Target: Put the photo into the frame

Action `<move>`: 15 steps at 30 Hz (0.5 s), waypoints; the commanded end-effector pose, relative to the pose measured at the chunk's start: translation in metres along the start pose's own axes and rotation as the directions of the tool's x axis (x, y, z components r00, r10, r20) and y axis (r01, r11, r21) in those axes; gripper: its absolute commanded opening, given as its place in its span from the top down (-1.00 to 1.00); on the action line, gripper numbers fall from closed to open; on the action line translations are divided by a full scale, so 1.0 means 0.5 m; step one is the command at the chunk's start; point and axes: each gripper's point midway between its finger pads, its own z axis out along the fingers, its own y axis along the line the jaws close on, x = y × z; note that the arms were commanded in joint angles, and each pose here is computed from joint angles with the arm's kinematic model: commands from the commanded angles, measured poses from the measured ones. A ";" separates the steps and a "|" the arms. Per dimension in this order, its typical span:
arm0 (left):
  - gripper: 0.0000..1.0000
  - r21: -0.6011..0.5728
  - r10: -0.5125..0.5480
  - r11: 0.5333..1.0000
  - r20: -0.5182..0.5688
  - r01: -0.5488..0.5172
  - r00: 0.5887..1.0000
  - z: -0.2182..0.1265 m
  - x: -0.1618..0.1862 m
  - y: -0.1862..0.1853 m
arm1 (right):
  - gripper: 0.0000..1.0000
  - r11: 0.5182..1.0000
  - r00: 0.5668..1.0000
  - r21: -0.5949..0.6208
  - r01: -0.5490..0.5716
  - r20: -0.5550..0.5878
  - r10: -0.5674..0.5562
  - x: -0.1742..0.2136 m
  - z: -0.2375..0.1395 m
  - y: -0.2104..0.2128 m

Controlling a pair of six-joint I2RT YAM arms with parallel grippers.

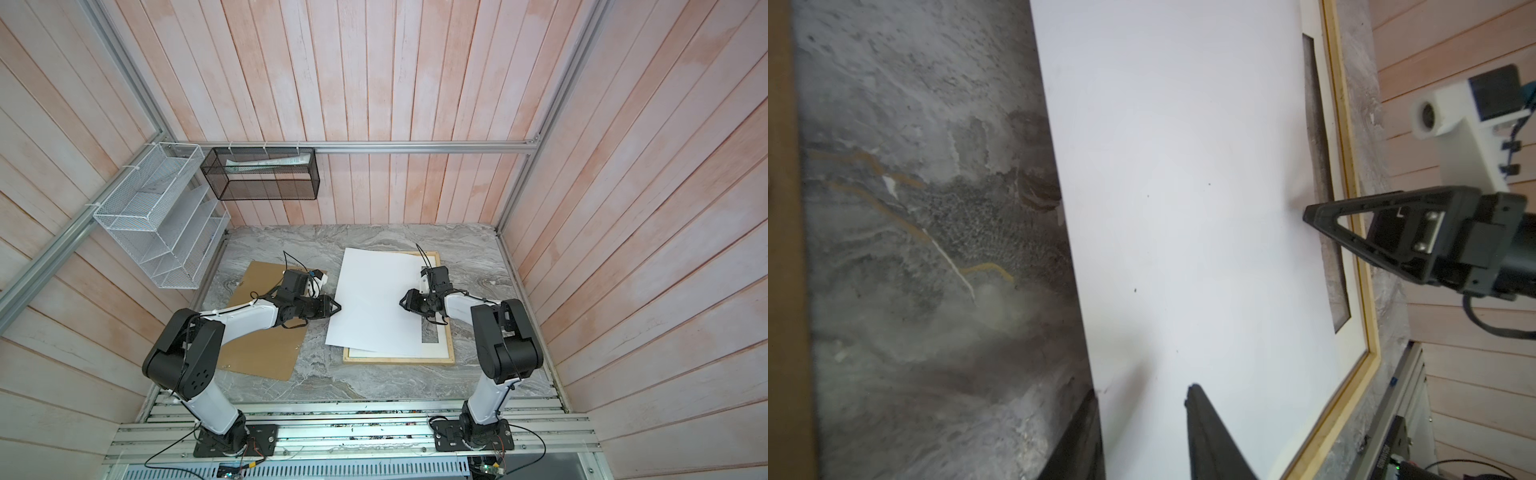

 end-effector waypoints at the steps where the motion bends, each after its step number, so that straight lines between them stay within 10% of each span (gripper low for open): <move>1: 0.38 0.031 0.013 0.999 0.019 -0.014 1.000 -0.018 -0.012 -0.021 | 0.02 1.000 1.000 -0.001 0.003 0.010 -0.003 -0.010 0.007 0.007; 15: 0.84 0.052 0.013 0.999 0.029 -0.014 1.000 -0.030 -0.023 -0.039 | 0.03 1.000 0.999 0.017 0.022 0.037 -0.023 -0.026 -0.011 0.007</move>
